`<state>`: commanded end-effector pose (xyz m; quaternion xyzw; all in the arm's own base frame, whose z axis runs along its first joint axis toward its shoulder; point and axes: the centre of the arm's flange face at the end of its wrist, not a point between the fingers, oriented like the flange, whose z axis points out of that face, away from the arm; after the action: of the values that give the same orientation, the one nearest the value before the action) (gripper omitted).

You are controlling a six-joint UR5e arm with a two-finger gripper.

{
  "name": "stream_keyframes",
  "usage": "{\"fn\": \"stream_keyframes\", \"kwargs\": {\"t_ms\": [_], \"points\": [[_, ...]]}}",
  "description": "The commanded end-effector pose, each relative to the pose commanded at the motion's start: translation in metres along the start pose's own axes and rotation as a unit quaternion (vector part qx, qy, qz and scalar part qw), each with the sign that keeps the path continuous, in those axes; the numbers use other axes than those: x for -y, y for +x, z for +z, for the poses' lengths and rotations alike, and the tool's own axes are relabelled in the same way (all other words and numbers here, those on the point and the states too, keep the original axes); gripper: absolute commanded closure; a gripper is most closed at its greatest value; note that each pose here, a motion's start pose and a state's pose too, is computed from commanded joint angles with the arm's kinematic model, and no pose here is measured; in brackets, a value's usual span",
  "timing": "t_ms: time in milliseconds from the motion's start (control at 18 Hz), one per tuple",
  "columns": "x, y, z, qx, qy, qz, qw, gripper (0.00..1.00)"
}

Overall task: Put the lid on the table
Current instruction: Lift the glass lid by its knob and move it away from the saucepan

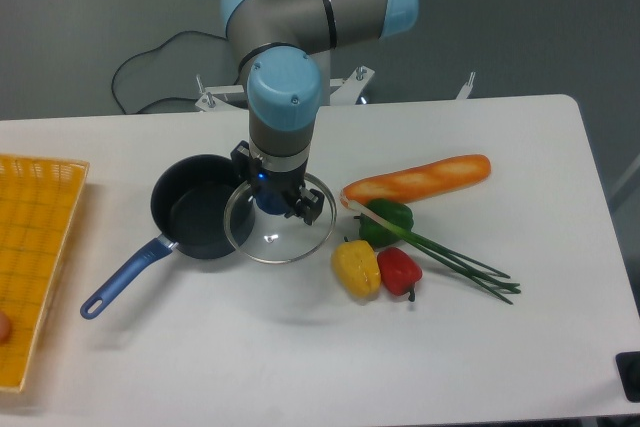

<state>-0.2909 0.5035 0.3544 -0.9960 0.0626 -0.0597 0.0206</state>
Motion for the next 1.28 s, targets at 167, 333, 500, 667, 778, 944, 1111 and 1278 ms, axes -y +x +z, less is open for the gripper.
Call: {"fn": "stream_keyframes", "kwargs": {"t_ms": [167,333,500,667,778,944,1111,1278], "points": [[0.001,0.0,0.002,-0.002,0.001,-0.002,1.0,0.48],[0.006,-0.004,0.0,0.001,0.006,-0.022,0.9997,0.48],[0.011,-0.008,-0.002,0.001,0.01,-0.045,0.9989,0.48],[0.017,-0.013,-0.005,-0.002,0.02,-0.072,0.9972,0.48],[0.023,-0.019,-0.003,-0.004,0.02,-0.096,0.9952,0.48],[0.028,-0.023,-0.001,-0.004,0.021,-0.101,0.9947,0.48],[0.032,-0.029,0.002,-0.003,0.023,-0.126,0.9918,0.48],[0.041,-0.04,0.006,-0.002,0.03,-0.16,0.9866,0.48]]}}
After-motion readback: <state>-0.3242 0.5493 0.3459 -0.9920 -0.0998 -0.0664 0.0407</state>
